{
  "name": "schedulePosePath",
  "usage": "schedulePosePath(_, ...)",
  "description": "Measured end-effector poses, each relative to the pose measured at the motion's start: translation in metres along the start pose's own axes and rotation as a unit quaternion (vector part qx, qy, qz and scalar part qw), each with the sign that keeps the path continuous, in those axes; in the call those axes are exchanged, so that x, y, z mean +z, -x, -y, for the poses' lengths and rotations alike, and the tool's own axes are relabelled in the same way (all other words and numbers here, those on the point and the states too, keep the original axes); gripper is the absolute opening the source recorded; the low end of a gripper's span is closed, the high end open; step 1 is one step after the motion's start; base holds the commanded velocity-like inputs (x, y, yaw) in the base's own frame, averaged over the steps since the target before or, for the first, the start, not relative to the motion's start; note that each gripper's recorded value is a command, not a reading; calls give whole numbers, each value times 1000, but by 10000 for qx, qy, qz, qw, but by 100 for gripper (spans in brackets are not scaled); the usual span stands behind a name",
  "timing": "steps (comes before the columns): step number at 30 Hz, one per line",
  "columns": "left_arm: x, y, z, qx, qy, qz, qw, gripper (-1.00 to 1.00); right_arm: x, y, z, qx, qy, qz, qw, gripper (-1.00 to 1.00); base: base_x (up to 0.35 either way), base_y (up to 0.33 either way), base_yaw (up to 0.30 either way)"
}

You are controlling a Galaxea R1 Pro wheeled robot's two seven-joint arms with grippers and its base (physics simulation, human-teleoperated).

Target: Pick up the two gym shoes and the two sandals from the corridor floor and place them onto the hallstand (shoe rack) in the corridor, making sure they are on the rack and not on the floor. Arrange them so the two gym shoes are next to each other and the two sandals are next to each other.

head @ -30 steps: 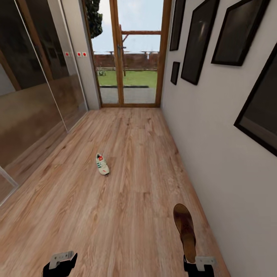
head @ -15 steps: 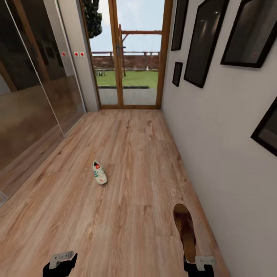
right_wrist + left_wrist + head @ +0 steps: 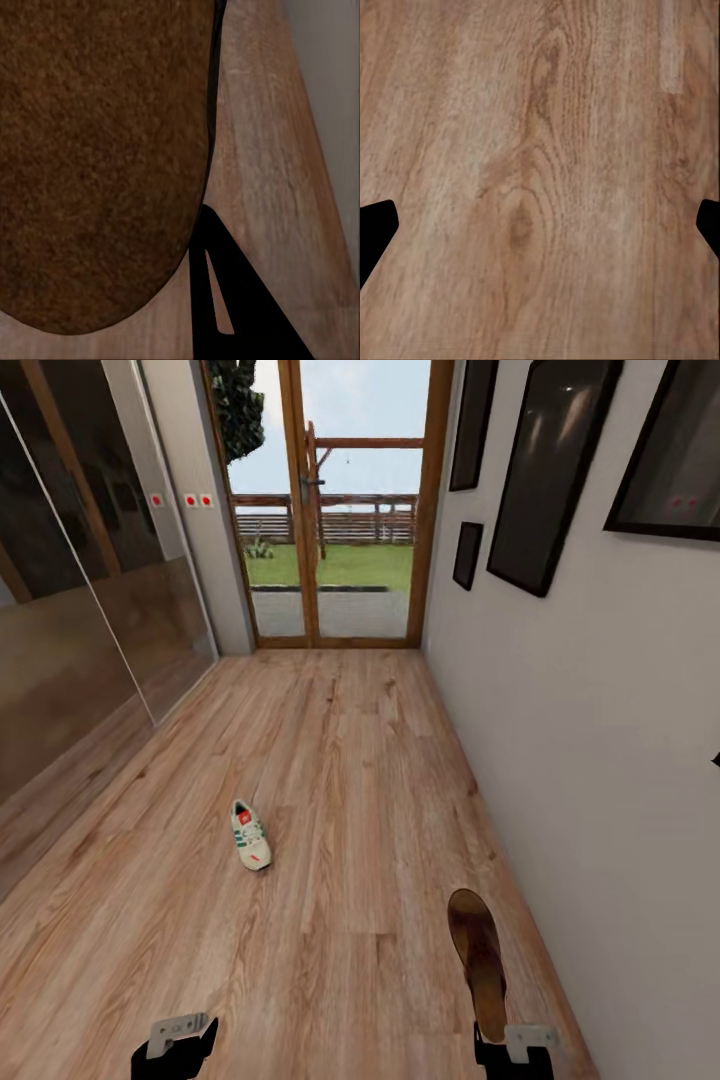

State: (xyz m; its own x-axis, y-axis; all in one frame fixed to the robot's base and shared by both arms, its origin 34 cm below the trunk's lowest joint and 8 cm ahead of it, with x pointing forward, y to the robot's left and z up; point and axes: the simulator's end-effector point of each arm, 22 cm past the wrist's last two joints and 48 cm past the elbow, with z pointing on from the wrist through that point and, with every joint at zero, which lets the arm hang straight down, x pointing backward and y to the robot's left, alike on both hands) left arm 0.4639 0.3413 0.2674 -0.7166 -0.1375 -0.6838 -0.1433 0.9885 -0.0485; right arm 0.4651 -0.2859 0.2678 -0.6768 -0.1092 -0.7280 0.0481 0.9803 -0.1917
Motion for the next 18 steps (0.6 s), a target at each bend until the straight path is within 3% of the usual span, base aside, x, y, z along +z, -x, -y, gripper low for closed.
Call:
schedulePosePath(3, 5, 3, 36, -128, 81, 41, 9999, 100, 1, 3, -3, 6, 36, 39, 10000, -100, 340, 0, 0)
schedulePosePath(7, 6, 1, 62, 120, 153, 16, 9998, 100, 1, 7, -7, 14, 109, 83, 9999, -100, 340, 0, 0)
schedulePosePath(10, 6, 0, 72, 255, 293, 19, 9992, 100, 3, 14, -9, 28, 141, 157, 9998, -100, 340, -13, 0)
schedulePosePath(18, 4, 2, 71, 349, 561, 52, 9978, 100, 5, 20, -9, 35, 159, 225, 9996, -100, 298, -49, 0)
